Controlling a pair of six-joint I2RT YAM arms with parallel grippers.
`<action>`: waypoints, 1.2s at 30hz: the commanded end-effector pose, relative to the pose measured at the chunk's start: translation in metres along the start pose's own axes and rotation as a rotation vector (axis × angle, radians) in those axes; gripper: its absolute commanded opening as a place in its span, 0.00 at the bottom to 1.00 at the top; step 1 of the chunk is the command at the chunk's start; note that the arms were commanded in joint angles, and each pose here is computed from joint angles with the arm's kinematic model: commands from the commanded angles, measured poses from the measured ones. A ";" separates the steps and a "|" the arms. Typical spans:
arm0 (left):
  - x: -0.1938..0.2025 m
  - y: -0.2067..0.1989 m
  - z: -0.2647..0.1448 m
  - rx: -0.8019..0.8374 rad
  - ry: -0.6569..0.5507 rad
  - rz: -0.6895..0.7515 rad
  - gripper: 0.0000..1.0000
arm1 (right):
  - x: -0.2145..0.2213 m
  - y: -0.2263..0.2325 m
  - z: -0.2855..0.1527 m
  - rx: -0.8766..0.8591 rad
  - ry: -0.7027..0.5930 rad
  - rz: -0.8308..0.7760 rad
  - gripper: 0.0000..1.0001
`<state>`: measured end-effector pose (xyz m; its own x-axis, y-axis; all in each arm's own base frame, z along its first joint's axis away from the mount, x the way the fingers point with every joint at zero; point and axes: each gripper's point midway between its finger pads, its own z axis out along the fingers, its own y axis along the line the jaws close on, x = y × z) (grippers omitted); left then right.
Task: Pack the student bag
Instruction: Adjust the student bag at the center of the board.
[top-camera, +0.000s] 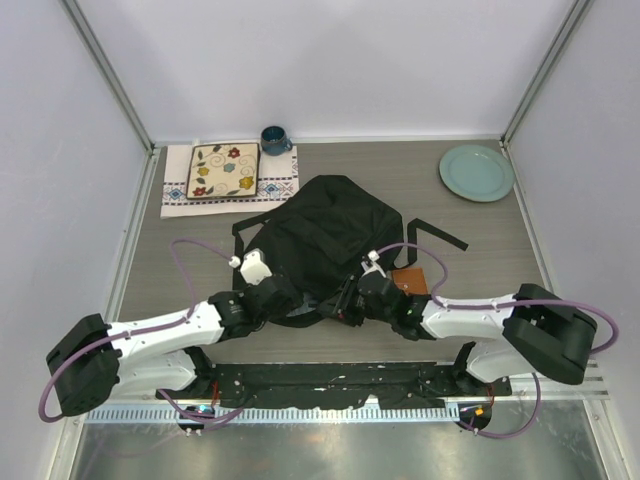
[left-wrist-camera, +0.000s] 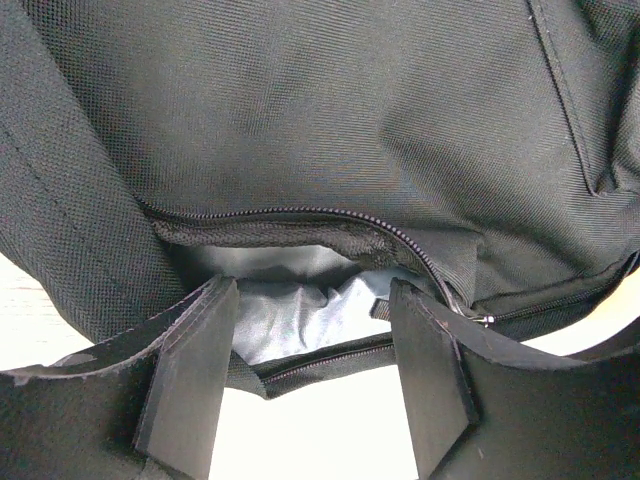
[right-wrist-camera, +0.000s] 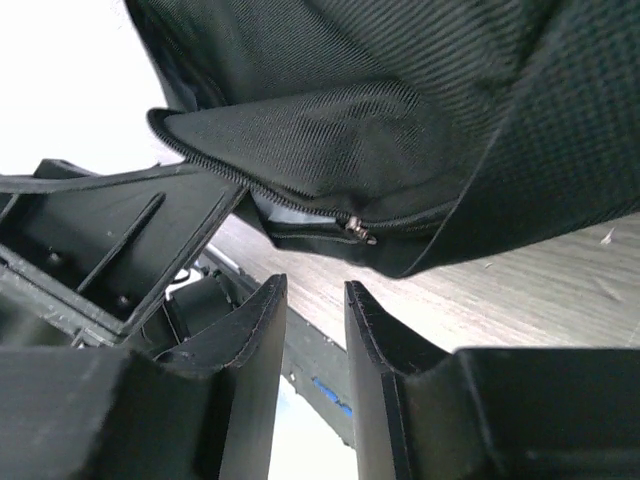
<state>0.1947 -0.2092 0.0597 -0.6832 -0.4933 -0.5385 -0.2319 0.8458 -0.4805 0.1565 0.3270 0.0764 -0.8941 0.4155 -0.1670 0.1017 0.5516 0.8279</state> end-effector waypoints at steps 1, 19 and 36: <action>0.001 0.001 0.005 0.015 -0.010 -0.034 0.65 | -0.019 0.035 0.015 -0.090 -0.094 0.017 0.35; 0.021 0.006 0.015 0.039 0.045 -0.076 0.59 | -0.024 -0.018 0.027 0.128 -0.180 0.036 0.40; 0.036 -0.003 0.025 0.055 0.105 -0.044 0.55 | -0.033 -0.063 0.024 0.365 -0.254 -0.051 0.37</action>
<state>0.1978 -0.2321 0.0418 -0.6917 -0.5517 -0.4660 -0.2329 0.7812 -0.5791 0.1870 0.3168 0.0376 -0.7921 0.5347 -0.2945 0.2211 0.7010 0.6781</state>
